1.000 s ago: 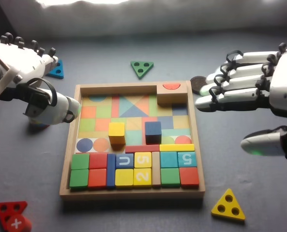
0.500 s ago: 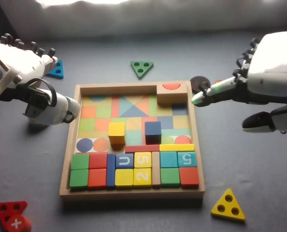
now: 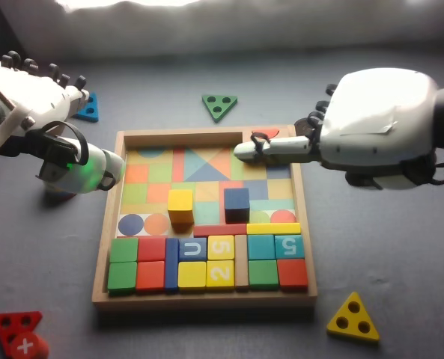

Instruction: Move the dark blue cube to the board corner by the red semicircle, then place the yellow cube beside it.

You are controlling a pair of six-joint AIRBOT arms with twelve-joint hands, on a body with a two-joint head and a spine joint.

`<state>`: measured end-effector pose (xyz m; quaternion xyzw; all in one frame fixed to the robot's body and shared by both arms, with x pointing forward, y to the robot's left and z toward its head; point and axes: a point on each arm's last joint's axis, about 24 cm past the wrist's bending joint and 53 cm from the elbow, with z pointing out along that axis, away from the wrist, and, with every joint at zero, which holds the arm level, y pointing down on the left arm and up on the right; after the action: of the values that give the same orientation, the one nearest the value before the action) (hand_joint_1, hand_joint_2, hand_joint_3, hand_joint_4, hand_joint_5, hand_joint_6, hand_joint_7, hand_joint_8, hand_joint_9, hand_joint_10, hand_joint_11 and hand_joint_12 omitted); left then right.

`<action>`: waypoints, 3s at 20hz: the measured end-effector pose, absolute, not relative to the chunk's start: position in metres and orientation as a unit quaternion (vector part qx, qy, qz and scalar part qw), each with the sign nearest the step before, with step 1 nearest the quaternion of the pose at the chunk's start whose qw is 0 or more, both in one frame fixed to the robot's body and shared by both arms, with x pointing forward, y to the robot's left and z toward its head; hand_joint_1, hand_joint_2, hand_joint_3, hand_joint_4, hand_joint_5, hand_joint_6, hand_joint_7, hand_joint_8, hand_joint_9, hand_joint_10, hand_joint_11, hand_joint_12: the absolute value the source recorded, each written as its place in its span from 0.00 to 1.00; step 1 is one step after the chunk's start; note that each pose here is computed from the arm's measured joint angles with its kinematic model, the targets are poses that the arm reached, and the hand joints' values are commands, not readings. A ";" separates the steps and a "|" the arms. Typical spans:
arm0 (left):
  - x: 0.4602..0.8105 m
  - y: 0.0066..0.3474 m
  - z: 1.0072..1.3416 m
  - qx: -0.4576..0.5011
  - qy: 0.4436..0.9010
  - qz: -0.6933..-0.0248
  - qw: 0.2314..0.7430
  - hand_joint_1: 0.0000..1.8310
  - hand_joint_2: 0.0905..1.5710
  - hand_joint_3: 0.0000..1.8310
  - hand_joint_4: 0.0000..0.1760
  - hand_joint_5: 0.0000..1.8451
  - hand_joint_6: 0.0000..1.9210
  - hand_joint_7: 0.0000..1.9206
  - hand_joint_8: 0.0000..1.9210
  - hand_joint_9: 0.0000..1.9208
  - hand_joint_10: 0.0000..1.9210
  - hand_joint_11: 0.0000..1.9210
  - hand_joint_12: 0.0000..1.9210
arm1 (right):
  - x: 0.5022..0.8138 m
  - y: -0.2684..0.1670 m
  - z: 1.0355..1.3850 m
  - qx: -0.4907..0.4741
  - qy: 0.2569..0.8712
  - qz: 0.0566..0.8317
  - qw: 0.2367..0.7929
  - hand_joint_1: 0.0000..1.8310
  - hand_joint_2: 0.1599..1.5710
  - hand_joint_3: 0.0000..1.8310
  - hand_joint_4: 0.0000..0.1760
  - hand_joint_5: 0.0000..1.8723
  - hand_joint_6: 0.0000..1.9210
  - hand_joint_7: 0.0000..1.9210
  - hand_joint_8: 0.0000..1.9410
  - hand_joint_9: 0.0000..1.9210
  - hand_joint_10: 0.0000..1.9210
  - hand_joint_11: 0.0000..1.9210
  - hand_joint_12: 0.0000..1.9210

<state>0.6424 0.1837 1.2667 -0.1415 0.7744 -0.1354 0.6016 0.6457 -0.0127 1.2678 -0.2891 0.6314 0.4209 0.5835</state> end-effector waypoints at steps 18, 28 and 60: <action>0.641 0.182 1.266 -0.141 0.776 -0.138 0.599 0.00 0.78 0.00 0.00 0.03 0.00 0.03 0.00 0.04 0.00 0.00 0.11 | 0.658 0.023 1.241 -0.310 0.654 0.417 0.550 0.93 0.77 0.00 0.00 0.05 0.00 0.68 1.00 0.82 1.00 0.86 1.00; 0.641 0.181 1.266 -0.140 0.776 -0.139 0.599 0.00 0.79 0.00 0.00 0.04 0.00 0.04 0.00 0.05 0.00 0.00 0.15 | 0.659 0.021 1.229 -0.307 0.665 0.411 0.543 0.94 0.80 0.00 0.00 0.09 0.01 0.68 1.00 0.82 1.00 0.86 1.00; 0.641 0.181 1.266 -0.140 0.776 -0.139 0.599 0.00 0.79 0.00 0.00 0.04 0.00 0.04 0.00 0.04 0.00 0.00 0.12 | 0.712 -0.027 1.221 -0.278 0.681 0.371 0.567 0.95 0.80 0.00 0.00 0.13 0.01 0.71 1.00 0.80 1.00 0.84 1.00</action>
<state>0.6406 0.1809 1.2658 -0.1401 0.7760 -0.1386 0.5992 0.7122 -0.0271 1.2215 -0.2781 0.6811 0.3705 0.5670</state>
